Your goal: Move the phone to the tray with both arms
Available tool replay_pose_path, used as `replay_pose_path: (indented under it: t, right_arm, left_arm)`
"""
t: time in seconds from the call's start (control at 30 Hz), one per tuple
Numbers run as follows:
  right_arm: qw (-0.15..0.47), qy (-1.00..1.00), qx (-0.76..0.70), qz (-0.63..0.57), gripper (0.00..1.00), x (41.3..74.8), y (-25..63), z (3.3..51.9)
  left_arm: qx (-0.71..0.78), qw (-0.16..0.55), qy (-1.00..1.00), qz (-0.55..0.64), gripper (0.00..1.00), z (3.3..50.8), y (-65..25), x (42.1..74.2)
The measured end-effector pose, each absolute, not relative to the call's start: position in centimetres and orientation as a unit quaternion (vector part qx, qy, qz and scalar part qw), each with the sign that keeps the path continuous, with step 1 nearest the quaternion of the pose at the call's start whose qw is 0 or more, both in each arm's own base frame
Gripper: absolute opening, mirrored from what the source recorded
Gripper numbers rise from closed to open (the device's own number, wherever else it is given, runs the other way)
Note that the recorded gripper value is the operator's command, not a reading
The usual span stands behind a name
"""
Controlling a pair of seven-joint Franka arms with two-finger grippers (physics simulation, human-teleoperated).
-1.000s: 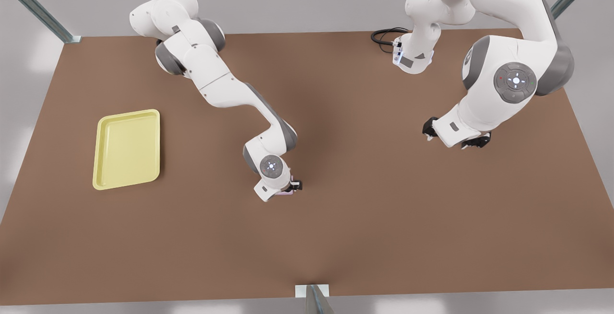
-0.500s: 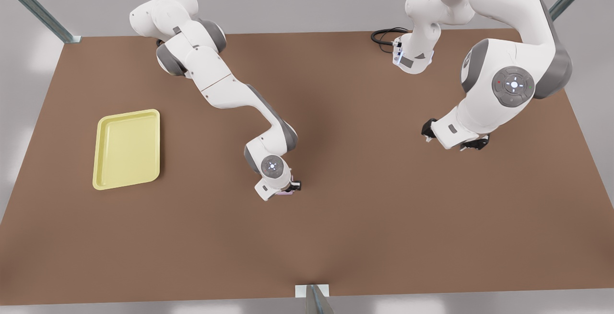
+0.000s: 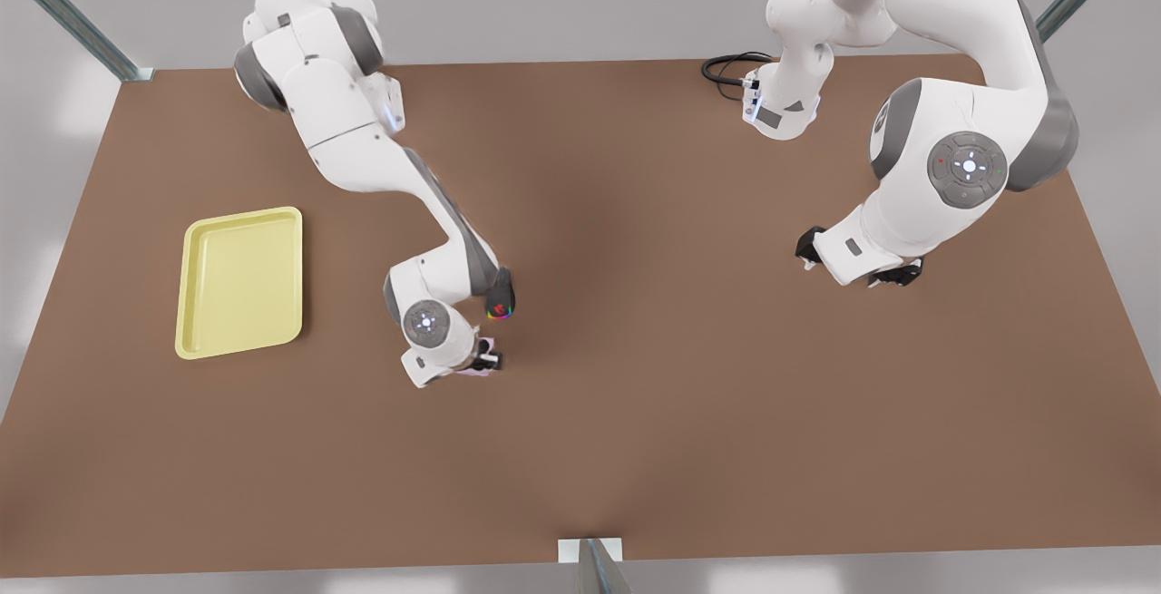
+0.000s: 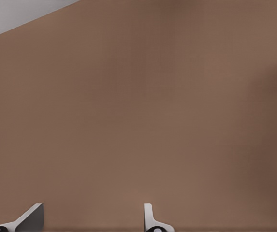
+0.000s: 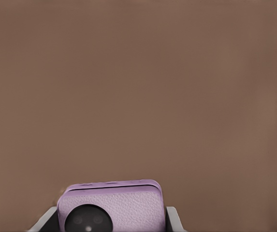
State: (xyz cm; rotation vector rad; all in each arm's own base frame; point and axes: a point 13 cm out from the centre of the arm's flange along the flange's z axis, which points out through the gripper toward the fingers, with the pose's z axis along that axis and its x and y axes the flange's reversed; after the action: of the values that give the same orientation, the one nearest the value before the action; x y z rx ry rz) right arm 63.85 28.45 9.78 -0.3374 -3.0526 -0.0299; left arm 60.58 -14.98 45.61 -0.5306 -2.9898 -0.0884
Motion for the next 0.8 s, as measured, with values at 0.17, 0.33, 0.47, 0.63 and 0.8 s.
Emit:
replay_pose_path:
  t: [0.17, 0.33, 0.47, 0.63, 0.8]
  right_arm:
    - [0.064, -0.983, -0.171, 0.0, 0.76, 61.3, 9.5, 12.3]
    - [0.087, -0.974, -0.208, -0.005, 0.76, 53.9, -7.2, 14.5]
    - [0.108, -0.971, -0.213, -0.007, 0.76, 48.9, -17.6, 13.2]
    - [0.138, -0.981, -0.136, -0.019, 1.0, 46.1, -19.0, 10.4]
    - [0.104, -0.993, -0.055, -0.017, 1.0, 49.7, -18.9, 13.9]
  left_arm:
    - [-0.176, 0.052, -0.983, -0.029, 1.0, 45.6, -15.0, 60.6]
    - [-0.176, 0.052, -0.983, -0.029, 1.0, 45.6, -15.1, 60.6]
    - [-0.177, 0.052, -0.982, -0.029, 1.0, 45.6, -15.1, 60.6]
    - [-0.183, 0.048, -0.982, -0.029, 1.0, 45.9, -15.7, 60.5]
    - [-0.181, 0.04, -0.982, -0.03, 1.0, 46.0, -15.4, 61.0]
